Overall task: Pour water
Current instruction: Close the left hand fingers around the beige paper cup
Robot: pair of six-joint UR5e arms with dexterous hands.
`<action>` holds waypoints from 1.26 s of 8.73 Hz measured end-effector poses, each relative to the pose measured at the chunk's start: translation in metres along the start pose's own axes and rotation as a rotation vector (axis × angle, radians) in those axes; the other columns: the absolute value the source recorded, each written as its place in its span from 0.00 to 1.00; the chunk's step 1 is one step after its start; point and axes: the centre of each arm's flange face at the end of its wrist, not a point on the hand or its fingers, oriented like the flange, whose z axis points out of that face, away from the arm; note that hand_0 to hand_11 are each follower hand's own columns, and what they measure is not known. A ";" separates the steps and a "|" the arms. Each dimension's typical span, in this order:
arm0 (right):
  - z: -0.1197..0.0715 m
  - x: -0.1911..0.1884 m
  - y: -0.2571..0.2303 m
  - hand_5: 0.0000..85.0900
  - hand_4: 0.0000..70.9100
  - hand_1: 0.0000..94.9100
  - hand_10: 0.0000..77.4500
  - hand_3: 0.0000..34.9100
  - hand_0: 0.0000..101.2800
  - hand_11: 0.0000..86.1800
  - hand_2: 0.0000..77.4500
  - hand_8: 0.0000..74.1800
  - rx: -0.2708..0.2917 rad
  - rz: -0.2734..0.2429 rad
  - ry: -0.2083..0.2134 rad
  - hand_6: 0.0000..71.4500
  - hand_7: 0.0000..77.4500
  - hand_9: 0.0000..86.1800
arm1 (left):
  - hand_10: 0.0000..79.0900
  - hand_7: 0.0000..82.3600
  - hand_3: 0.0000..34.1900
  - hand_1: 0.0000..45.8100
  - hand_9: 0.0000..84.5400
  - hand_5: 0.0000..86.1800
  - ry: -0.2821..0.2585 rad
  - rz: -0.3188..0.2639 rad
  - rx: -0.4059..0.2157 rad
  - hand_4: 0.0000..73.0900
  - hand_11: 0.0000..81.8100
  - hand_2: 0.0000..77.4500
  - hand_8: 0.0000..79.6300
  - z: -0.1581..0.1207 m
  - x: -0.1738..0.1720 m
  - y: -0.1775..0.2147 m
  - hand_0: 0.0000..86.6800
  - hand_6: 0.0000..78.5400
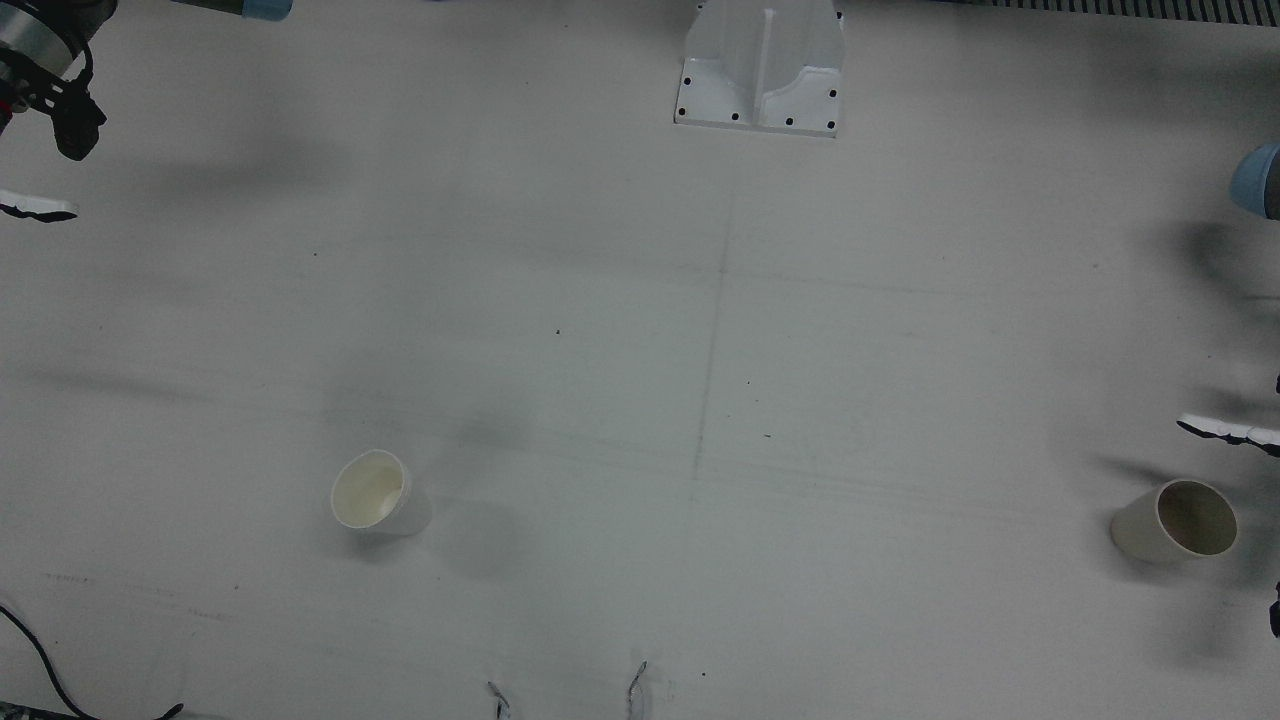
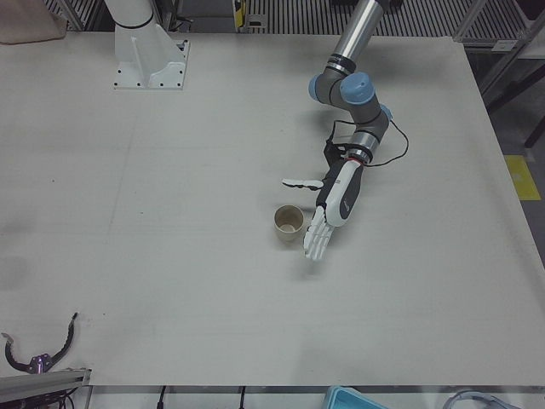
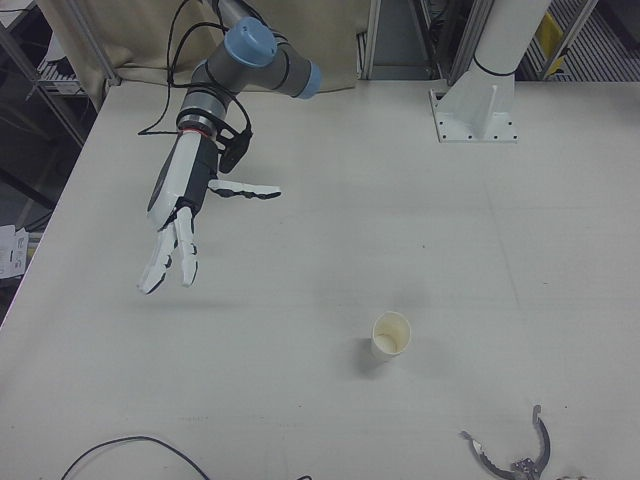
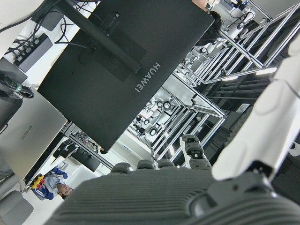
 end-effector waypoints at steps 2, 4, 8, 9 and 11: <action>0.001 0.001 0.002 0.01 0.00 0.09 0.01 0.00 0.43 0.01 0.01 0.01 -0.005 -0.003 0.003 0.01 0.01 0.01 | 0.01 0.01 0.18 0.52 0.01 0.01 -0.001 0.000 0.000 0.01 0.05 0.06 0.01 0.005 -0.010 -0.010 0.63 0.00; 0.001 0.002 0.003 0.01 0.02 0.09 0.01 0.00 0.43 0.01 0.01 0.01 -0.006 -0.006 0.004 0.01 0.01 0.01 | 0.01 0.01 0.21 0.49 0.01 0.01 0.003 0.000 -0.007 0.01 0.05 0.06 0.00 0.018 -0.016 -0.009 0.64 0.00; 0.001 0.003 0.004 0.01 0.02 0.09 0.01 0.00 0.43 0.01 0.01 0.01 -0.007 -0.009 0.006 0.01 0.01 0.01 | 0.01 0.01 0.21 0.49 0.01 0.01 -0.003 -0.001 -0.009 0.01 0.05 0.06 0.00 0.030 -0.027 -0.011 0.64 0.00; 0.001 0.004 0.004 0.01 0.02 0.09 0.01 0.00 0.43 0.01 0.01 0.01 -0.007 -0.010 0.007 0.01 0.01 0.01 | 0.01 0.01 0.21 0.42 0.01 0.00 -0.012 -0.003 -0.011 0.01 0.05 0.06 0.01 0.028 -0.033 -0.011 0.64 0.00; 0.001 0.003 0.002 0.01 0.02 0.09 0.01 0.00 0.43 0.01 0.01 0.01 -0.003 -0.010 0.006 0.01 0.01 0.01 | 0.01 0.01 0.11 0.52 0.01 0.01 -0.026 -0.009 -0.022 0.01 0.05 0.05 0.01 0.028 -0.044 -0.008 0.63 0.00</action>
